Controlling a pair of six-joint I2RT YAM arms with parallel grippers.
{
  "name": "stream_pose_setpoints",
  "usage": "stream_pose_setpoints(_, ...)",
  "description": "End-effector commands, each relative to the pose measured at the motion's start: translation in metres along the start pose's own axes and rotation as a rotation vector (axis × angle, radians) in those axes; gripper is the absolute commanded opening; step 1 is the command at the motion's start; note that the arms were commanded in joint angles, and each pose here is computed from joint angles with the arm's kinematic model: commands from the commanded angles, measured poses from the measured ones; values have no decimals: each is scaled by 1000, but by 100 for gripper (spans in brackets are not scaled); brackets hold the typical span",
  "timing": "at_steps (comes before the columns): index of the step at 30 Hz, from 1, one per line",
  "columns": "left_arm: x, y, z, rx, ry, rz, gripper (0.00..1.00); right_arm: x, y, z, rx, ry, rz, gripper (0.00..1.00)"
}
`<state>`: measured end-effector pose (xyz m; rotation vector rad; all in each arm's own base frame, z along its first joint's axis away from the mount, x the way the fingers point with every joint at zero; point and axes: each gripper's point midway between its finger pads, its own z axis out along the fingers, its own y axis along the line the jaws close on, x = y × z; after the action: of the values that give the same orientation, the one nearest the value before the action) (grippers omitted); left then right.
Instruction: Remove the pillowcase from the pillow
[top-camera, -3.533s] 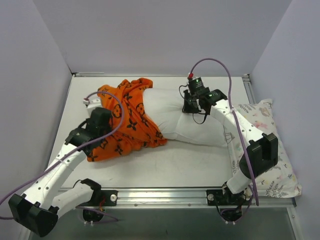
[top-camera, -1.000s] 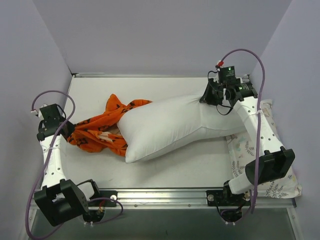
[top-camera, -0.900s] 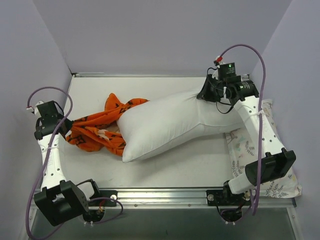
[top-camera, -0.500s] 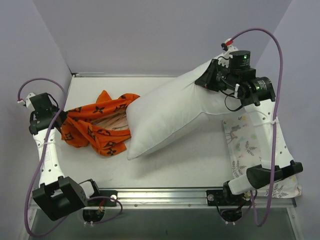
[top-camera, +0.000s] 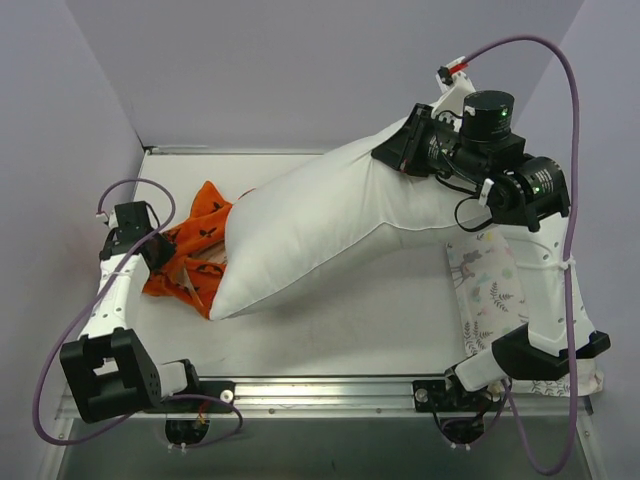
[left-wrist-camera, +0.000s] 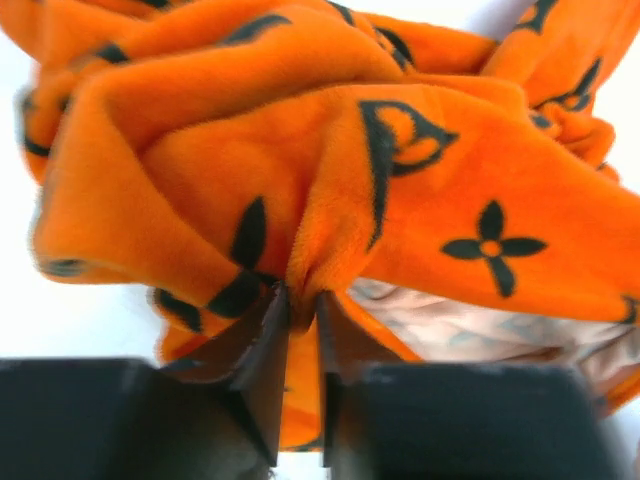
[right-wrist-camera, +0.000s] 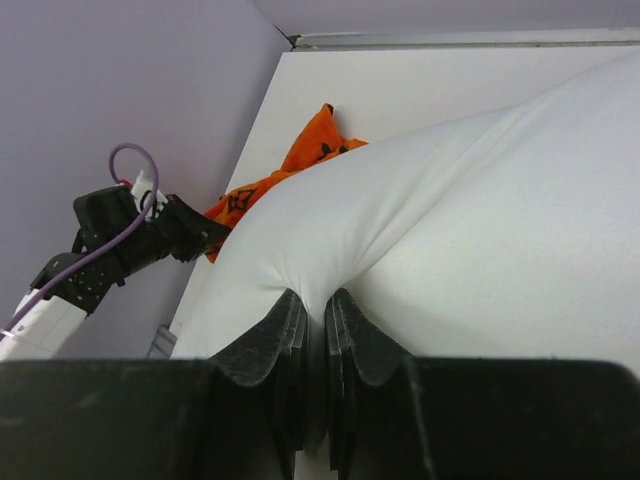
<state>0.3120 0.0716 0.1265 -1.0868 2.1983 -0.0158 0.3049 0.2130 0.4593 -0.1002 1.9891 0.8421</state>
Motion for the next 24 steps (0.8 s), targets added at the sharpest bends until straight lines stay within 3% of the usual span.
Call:
stream_pose_setpoints(1,-2,-19,1,77,-29,-2,28,-66,64,-23,-216,-242,-32,0)
stream_pose_setpoints(3,-5,-30,-8,146,-47,7,51,-73,71,-21,-236,-264,-40,0)
stream_pose_setpoints(4,-4,-39,-13,195,-36,17,70,-76,73,-14,-245,-276,-43,0)
stream_pose_setpoints(7,-14,-55,-38,285,-61,40,83,-80,75,8,-258,-289,-47,0)
stream_pose_setpoints(15,-69,-44,-105,318,-221,-11,88,-101,60,47,-193,-387,-47,0)
stream_pose_setpoints(24,-88,-49,-126,377,-267,-36,88,-83,38,82,-144,-384,-35,0)
